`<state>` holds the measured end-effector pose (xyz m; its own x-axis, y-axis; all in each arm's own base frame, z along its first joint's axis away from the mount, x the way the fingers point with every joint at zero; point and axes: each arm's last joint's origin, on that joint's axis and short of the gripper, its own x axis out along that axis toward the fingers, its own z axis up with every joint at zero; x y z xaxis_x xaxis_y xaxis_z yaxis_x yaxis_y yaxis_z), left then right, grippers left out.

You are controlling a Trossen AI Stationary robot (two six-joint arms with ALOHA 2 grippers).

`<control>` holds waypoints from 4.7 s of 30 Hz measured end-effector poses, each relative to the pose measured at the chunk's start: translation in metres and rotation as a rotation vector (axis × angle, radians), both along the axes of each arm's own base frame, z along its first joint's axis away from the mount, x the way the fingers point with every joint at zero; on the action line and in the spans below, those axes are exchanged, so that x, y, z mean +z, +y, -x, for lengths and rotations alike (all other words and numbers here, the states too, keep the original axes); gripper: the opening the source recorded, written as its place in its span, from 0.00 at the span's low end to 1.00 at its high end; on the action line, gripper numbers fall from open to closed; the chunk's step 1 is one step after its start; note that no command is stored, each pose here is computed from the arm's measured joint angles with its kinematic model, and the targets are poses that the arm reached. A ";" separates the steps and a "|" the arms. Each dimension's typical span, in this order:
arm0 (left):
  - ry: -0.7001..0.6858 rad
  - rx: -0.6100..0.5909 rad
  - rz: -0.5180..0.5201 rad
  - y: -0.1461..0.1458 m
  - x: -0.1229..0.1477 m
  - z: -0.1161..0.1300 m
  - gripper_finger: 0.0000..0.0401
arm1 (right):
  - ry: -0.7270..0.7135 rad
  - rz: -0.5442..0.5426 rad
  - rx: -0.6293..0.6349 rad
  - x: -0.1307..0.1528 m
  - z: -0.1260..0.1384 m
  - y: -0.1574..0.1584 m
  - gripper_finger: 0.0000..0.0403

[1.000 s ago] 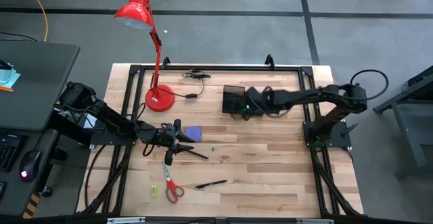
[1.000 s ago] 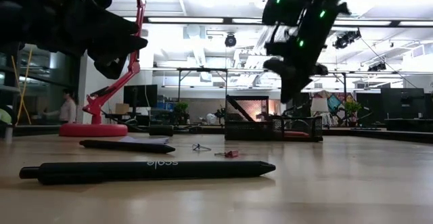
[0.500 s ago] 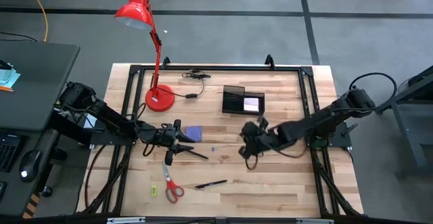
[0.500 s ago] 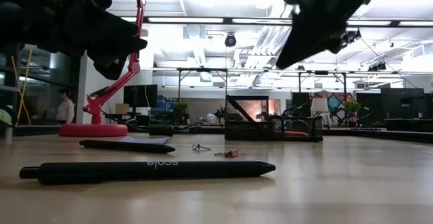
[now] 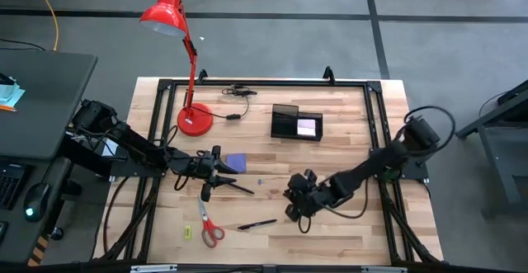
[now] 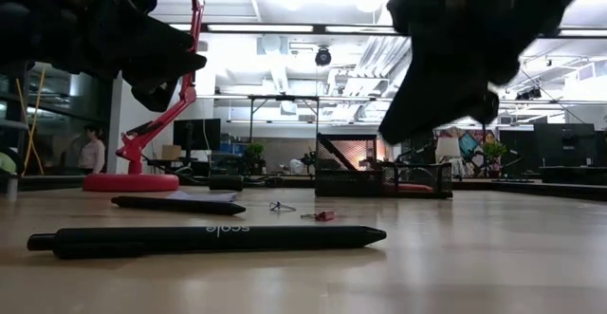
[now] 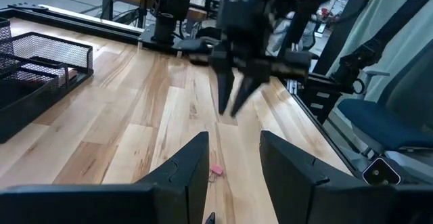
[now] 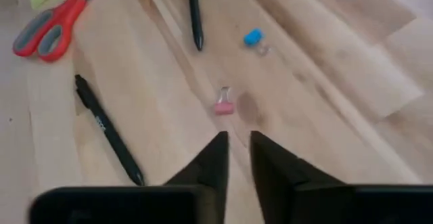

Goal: Pick and place office supplies into organizer
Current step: Put the pink binder clip into the black desk organizer

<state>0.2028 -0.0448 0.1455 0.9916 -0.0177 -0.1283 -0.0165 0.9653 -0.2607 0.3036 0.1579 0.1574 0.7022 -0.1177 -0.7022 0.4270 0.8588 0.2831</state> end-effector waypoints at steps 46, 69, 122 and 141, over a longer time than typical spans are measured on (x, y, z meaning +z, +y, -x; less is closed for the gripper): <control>0.008 -0.001 -0.013 0.000 -0.001 0.000 0.29 | -0.164 0.317 -0.025 -0.062 -0.019 0.024 0.54; 0.015 -0.001 -0.015 0.000 -0.002 0.000 0.29 | -0.243 0.433 -0.040 -0.101 -0.025 0.032 0.54; 0.015 -0.001 -0.014 0.000 -0.002 0.000 0.29 | -0.327 0.482 -0.078 -0.083 -0.034 0.027 0.11; 0.015 0.002 0.004 0.000 -0.002 0.000 0.29 | -0.315 0.484 -0.461 0.006 -0.041 -0.054 0.10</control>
<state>0.2026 -0.0448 0.1440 0.9896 -0.0165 -0.1431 -0.0221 0.9643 -0.2639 0.3442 0.1037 0.1638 0.6662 -0.6951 -0.2702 0.7359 0.6714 0.0874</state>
